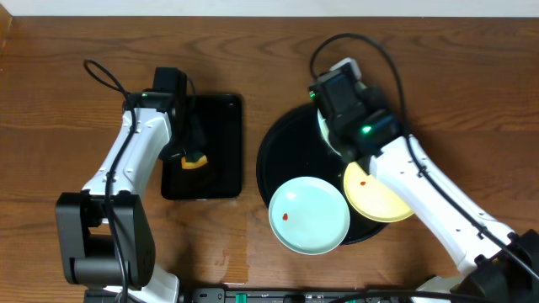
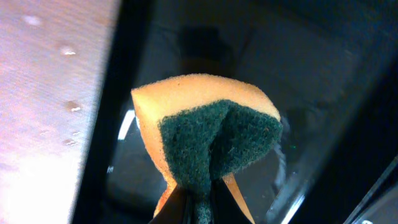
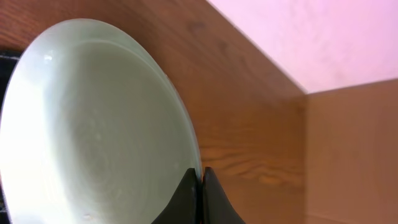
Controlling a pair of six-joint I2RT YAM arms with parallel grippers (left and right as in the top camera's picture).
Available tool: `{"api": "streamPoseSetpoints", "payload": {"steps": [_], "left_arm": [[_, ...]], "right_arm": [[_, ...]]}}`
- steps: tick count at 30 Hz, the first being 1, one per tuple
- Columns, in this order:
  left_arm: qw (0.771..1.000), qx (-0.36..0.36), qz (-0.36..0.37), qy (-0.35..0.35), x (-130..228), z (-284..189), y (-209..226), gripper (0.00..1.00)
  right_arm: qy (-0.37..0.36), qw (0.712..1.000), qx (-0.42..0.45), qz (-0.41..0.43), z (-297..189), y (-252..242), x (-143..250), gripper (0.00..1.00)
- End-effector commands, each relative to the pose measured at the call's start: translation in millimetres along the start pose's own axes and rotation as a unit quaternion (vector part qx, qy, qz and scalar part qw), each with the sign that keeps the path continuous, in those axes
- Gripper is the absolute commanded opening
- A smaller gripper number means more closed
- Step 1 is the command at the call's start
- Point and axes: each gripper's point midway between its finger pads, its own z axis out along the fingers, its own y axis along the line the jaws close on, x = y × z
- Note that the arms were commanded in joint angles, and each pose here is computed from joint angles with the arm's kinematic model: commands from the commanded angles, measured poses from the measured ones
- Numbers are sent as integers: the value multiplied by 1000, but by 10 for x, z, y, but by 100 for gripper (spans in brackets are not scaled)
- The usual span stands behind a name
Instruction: Clean dirty plates on tray and stack at the side
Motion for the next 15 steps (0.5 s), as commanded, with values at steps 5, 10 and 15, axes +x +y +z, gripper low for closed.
{"api": "streamPoseSetpoints", "payload": {"steps": [5,10,15], "left_arm": [[998,46,37,6,12,-9,-169,7],[998,47,37,5,10,-9,-169,8],[998,47,36,5,9,-9,-170,8]], "right_arm": [[-27,996,61,-52,-281,-32,-113,1],[-39,994,80,-71,-398,-4,-156,1],[-46,992,84,-78,-454,30,-178,1]]}}
